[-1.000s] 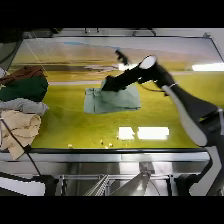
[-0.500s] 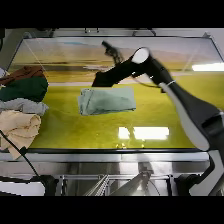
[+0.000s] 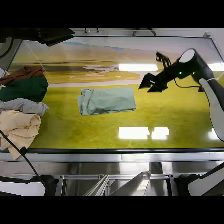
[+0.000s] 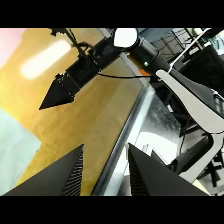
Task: Fold the shirts.
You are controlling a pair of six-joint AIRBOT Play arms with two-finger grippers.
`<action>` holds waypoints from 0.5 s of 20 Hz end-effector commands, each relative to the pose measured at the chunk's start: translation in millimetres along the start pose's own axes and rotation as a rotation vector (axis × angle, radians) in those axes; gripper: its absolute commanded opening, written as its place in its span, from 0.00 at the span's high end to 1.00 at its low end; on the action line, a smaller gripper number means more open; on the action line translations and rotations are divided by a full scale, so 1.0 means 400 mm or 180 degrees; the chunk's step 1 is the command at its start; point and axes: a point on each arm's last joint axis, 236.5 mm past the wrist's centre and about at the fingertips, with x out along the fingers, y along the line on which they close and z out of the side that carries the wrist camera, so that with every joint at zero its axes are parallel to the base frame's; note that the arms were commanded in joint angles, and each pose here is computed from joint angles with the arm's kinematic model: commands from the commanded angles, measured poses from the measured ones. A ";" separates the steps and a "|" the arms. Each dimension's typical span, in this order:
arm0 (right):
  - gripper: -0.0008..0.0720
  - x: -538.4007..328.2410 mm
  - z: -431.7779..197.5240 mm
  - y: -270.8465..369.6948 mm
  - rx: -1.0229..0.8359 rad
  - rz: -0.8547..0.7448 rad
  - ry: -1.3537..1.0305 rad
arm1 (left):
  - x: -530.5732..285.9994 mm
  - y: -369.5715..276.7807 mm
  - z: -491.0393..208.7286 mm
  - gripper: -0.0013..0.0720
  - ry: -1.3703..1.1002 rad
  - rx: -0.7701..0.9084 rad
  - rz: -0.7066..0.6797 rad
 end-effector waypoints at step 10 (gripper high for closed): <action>0.68 0.270 0.001 0.154 0.0150 0.1072 0.0021 | -0.001 0.025 -0.006 0.59 0.0030 -0.0037 0.0127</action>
